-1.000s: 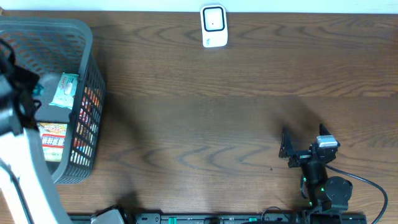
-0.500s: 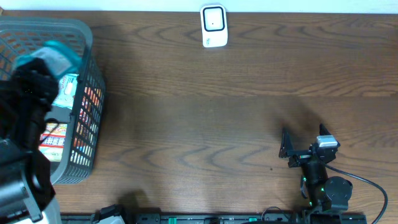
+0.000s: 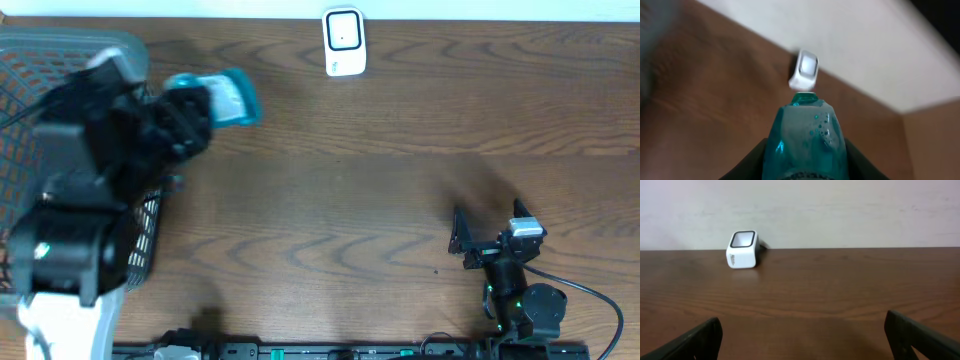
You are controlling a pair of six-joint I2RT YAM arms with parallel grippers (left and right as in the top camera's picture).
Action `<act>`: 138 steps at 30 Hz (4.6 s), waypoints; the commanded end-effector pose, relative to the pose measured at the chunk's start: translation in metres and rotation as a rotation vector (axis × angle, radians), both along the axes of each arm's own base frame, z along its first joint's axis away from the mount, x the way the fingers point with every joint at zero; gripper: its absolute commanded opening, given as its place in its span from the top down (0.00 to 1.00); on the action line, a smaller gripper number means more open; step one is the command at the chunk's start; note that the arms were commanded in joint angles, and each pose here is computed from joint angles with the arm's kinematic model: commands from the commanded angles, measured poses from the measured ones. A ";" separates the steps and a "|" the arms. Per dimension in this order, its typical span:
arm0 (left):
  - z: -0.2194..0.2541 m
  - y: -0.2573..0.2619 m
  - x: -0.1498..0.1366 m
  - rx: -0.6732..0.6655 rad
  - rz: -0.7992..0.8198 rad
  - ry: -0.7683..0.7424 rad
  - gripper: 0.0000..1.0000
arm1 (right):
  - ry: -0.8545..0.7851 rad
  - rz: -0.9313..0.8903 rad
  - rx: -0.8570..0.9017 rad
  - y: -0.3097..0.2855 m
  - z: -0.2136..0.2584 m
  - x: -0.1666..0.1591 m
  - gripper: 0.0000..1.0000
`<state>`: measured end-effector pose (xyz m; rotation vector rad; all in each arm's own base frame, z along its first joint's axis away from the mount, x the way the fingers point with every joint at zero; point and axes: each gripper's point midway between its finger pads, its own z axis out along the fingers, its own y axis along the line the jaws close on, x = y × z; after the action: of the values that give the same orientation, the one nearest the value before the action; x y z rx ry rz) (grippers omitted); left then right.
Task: Scan the item barcode
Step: 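Carry the bottle toward the scanner and lower it onto the table, then release the bottle and withdraw the left gripper to the basket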
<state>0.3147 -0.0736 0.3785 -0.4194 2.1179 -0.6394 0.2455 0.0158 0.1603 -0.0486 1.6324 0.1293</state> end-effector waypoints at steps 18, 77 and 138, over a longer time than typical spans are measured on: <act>-0.168 -0.108 0.048 0.315 -0.295 0.415 0.81 | 0.001 0.002 -0.008 0.001 -0.001 0.000 0.01; -0.318 -0.186 -0.005 0.517 -0.314 0.600 0.79 | 0.000 0.002 -0.008 0.001 -0.001 0.000 0.01; -0.125 -0.117 -0.014 0.505 -0.232 0.119 0.06 | 0.000 0.002 -0.008 0.001 -0.001 0.000 0.01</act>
<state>0.2952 -0.2145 0.2314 0.0907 2.4439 -0.2703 0.2455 0.0158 0.1603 -0.0486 1.6324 0.1293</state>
